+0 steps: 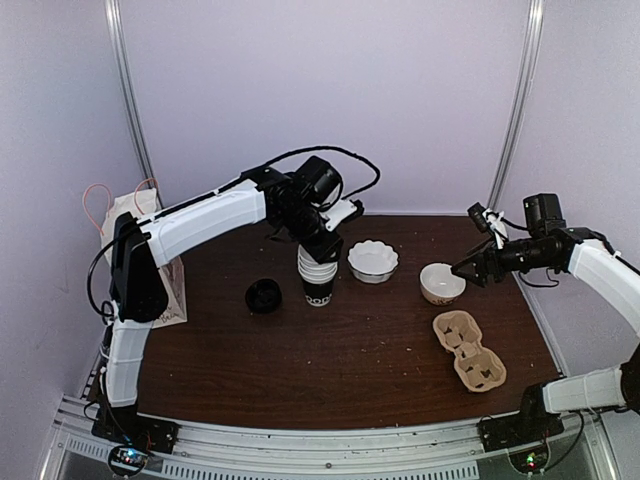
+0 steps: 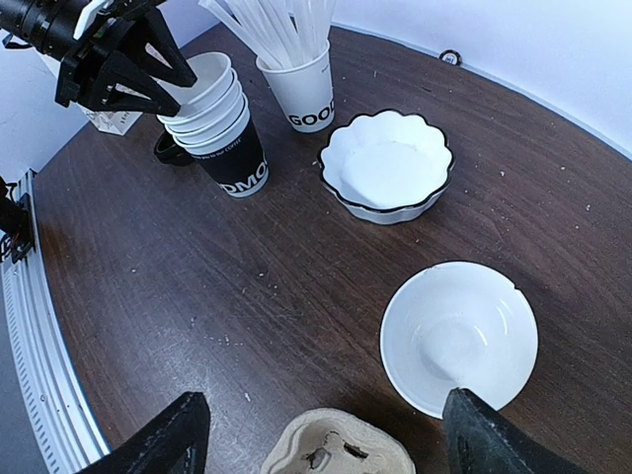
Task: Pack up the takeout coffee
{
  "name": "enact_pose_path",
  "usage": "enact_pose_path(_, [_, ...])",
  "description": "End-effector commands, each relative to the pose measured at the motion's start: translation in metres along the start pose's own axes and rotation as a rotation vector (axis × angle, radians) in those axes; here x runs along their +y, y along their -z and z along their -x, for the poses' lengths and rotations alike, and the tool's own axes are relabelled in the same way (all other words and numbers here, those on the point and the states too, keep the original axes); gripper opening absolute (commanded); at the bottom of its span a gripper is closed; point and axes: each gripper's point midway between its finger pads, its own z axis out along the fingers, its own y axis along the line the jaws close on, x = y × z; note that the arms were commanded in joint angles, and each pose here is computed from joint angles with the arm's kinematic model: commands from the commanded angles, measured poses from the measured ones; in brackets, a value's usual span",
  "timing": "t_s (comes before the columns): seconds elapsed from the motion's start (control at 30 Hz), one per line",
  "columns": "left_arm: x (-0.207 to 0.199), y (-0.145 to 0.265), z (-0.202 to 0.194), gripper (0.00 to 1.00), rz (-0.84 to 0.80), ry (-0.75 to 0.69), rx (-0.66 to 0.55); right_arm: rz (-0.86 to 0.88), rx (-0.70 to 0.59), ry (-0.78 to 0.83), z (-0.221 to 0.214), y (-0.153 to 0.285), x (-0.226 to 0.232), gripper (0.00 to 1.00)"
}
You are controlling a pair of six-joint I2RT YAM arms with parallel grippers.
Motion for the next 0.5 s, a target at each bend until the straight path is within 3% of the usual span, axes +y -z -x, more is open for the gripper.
enact_pose_path(0.0, [-0.011,0.004,0.003,0.39,-0.058,0.036,0.002,-0.012,-0.009,0.029,0.0,0.004,0.001,0.85])
enact_pose_path(0.07, [-0.012,0.006,0.001,0.43,-0.068,0.047,0.009,-0.013,-0.007,0.03,0.0,0.003,0.0,0.85])
enact_pose_path(0.37, [-0.011,0.0,-0.009,0.24,-0.058,0.04,0.044,-0.001,0.001,0.021,-0.002,0.001,0.0,0.86])
enact_pose_path(0.47, [-0.011,0.0,-0.009,0.23,-0.056,0.038,0.045,-0.003,0.001,0.024,-0.002,0.001,0.0,0.86])
